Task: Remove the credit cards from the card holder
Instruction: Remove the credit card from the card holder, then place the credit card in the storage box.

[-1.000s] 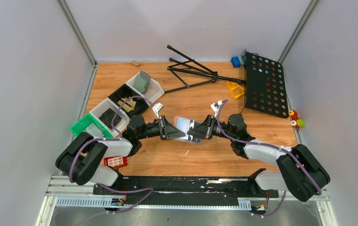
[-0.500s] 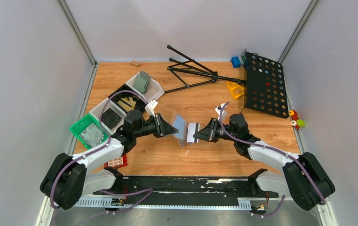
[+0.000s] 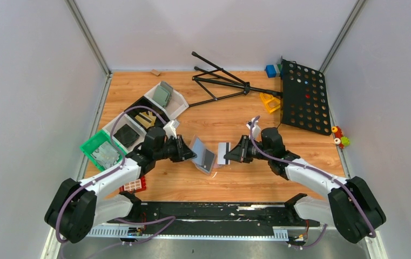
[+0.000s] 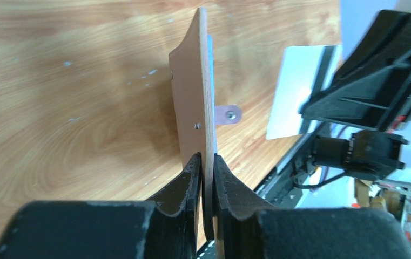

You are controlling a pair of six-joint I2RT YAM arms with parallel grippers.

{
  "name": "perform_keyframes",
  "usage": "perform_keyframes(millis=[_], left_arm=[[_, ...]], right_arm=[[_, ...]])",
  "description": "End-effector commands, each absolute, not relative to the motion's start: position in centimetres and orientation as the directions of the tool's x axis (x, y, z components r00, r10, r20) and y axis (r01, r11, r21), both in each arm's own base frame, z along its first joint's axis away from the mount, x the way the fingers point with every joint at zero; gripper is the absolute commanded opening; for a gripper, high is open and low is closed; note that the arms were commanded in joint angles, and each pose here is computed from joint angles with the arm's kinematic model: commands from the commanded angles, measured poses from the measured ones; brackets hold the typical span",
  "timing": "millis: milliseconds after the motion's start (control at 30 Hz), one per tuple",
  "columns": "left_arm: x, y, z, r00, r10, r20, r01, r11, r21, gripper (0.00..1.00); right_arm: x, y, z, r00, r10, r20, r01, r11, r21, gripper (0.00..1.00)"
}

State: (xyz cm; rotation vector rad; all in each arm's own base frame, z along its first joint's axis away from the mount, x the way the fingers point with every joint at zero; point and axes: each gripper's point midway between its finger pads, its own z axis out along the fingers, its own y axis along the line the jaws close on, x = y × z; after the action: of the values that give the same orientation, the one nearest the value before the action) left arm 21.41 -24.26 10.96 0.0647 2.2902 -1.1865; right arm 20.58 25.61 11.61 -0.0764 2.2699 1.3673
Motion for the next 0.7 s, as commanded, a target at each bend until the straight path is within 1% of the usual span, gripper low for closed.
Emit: perform_keyframes(millis=[0, 33, 67, 133, 300, 333, 567, 667], left_arm=[[22.7, -22.2, 10.0, -0.811, -0.153, -0.565, 0.292, 0.731, -0.617, 0.22], [22.9, -21.8, 9.7, -0.808, -0.134, -0.574, 0.293, 0.754, -0.588, 0.26], [22.7, -21.3, 8.7, -0.821, -0.107, -0.561, 0.281, 0.78, -0.559, 0.31], [22.8, -20.6, 7.8, -0.828, -0.074, -0.556, 0.272, 0.814, -0.513, 0.46], [23.1, -19.1, 8.0, -0.81, -0.057, -0.584, 0.258, 0.86, -0.44, 0.68], [23.4, -18.8, 8.3, -0.799, -0.06, -0.598, 0.254, 0.868, -0.426, 0.7], [23.6, -16.5, 11.1, -0.743, -0.054, -0.667, 0.236, 0.911, -0.337, 0.75], [23.4, -16.2, 12.9, -0.714, -0.057, -0.698, 0.254, 0.907, -0.335, 0.76]], right_arm=[[21.9, 25.7, 14.1, -0.828, 0.179, -0.531, -0.385, 0.506, 0.772, 0.0], [21.9, 25.8, 14.2, -0.829, 0.173, -0.532, -0.388, 0.507, 0.769, 0.0], [22.0, 25.8, 14.2, -0.826, 0.166, -0.538, -0.395, 0.51, 0.764, 0.0], [22.0, 25.9, 14.5, -0.824, 0.157, -0.545, -0.405, 0.51, 0.759, 0.0], [22.0, 26.7, 14.5, -0.83, 0.127, -0.543, -0.418, 0.504, 0.756, 0.0], [22.0, 26.9, 14.4, -0.833, 0.12, -0.541, -0.419, 0.502, 0.757, 0.0], [22.1, 28.6, 14.7, -0.84, 0.089, -0.535, -0.435, 0.48, 0.762, 0.0], [21.5, 30.0, 16.2, -0.82, 0.062, -0.568, -0.498, 0.41, 0.764, 0.0]])
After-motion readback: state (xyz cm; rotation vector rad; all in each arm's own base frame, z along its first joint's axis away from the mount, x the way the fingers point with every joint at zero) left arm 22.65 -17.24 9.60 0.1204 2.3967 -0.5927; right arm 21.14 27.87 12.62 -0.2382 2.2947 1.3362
